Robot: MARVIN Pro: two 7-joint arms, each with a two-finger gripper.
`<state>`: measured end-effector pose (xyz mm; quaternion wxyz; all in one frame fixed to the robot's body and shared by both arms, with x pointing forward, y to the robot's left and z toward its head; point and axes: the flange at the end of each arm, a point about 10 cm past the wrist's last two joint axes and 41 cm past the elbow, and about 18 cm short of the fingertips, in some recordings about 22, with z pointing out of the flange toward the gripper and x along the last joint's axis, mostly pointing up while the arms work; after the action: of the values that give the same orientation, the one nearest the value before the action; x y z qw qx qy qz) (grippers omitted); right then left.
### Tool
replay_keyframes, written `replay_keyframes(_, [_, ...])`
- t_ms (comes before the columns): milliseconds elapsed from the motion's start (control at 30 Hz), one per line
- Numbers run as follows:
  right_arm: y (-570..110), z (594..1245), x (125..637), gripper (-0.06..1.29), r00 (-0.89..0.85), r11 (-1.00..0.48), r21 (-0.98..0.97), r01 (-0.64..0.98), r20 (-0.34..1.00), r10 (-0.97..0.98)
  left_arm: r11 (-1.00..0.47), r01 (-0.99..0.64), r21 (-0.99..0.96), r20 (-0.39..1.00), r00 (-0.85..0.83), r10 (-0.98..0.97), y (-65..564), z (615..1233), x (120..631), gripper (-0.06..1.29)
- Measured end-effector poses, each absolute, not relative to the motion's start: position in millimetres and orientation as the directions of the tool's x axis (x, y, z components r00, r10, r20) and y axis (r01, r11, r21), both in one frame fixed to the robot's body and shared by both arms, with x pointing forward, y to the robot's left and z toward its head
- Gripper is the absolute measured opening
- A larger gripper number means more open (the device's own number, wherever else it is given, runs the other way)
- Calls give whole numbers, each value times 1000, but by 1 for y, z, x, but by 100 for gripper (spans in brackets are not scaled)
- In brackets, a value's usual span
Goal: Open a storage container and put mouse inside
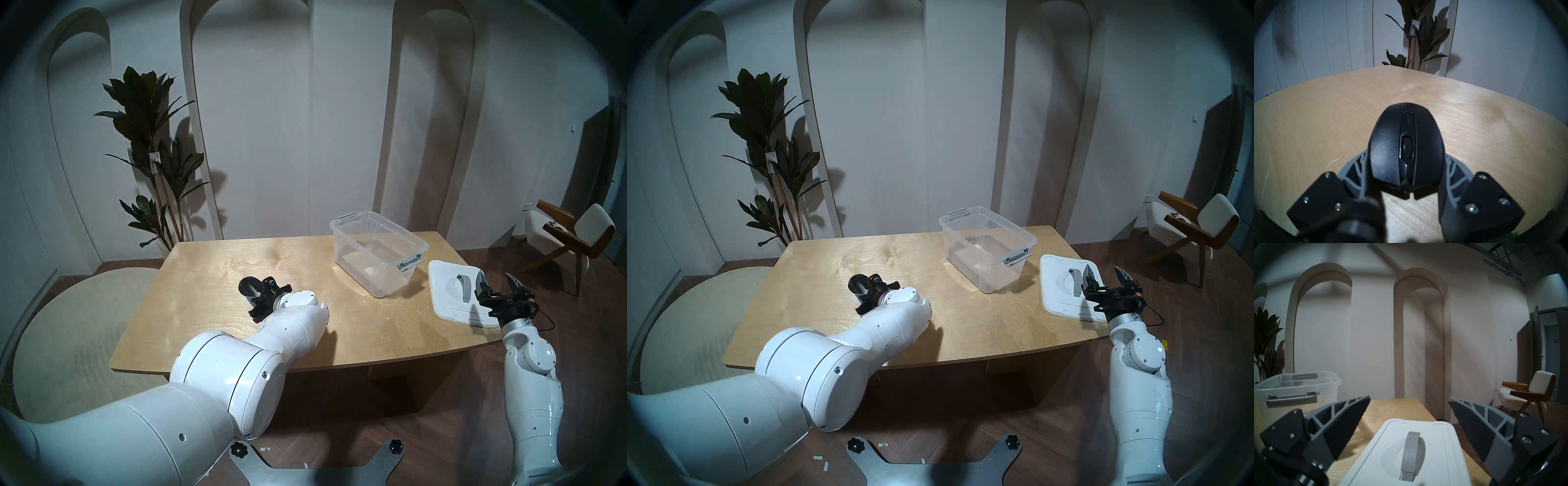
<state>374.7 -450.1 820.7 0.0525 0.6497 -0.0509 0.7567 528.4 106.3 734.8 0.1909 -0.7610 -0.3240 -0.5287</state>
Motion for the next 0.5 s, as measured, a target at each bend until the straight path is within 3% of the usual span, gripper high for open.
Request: replay_keyframes(500, [-451, 822, 375, 125, -147, -987, 6, -159, 989, 29, -859, 513, 11, 997, 57, 47, 72, 781, 550, 54])
